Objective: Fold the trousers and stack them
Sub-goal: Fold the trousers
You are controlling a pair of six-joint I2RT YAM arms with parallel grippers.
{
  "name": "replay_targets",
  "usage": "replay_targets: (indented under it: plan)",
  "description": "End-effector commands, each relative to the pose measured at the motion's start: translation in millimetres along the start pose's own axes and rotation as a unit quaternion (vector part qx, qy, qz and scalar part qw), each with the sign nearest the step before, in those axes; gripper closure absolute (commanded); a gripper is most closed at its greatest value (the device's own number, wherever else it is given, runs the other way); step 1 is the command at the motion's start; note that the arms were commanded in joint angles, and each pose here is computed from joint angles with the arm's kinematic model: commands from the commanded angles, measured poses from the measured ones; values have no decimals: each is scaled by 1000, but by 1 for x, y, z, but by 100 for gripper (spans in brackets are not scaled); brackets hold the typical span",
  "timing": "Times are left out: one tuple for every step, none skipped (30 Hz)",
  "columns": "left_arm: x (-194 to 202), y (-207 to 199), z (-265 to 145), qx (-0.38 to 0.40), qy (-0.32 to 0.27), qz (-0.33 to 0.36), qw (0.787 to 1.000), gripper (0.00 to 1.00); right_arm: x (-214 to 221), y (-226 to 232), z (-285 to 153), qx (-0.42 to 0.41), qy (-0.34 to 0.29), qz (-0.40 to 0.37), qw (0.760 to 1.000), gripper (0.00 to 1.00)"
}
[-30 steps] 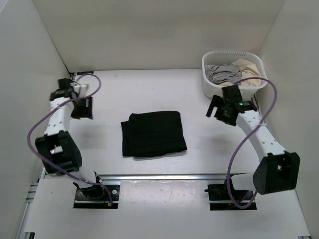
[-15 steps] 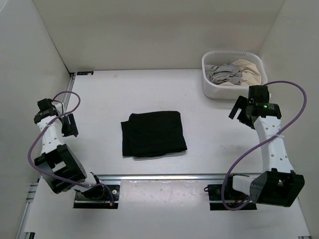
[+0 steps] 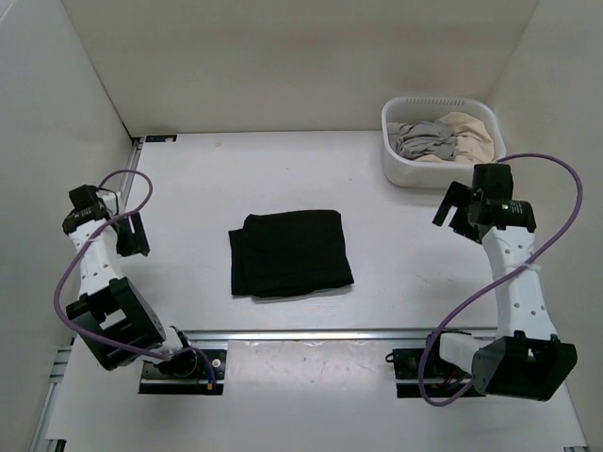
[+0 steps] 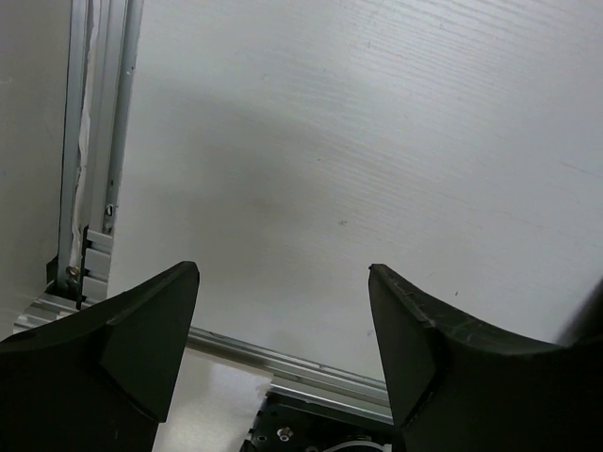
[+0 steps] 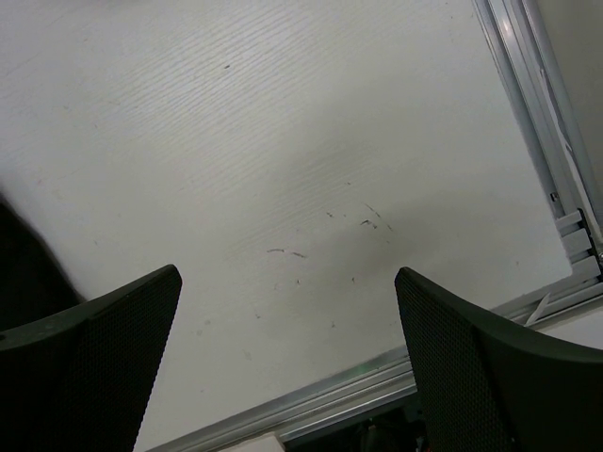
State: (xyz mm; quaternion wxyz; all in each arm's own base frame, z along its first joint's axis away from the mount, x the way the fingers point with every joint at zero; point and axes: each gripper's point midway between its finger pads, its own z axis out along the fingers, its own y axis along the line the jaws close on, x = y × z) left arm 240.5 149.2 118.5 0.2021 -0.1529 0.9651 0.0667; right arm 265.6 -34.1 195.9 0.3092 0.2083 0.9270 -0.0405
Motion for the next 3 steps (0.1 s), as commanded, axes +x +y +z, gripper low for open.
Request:
replay_targets:
  plan:
    - [-15,-2,-13,7,-33,-1,999,16,-5,0,-9,-10,-12,-18,1000,1]
    - [-16,-1,-15,6,-38,4,999,16,-5,0,-9,-10,-12,-22,1000,1]
    - [-16,-1,-15,6,-38,4,999,16,-5,0,-9,-10,-12,-22,1000,1]
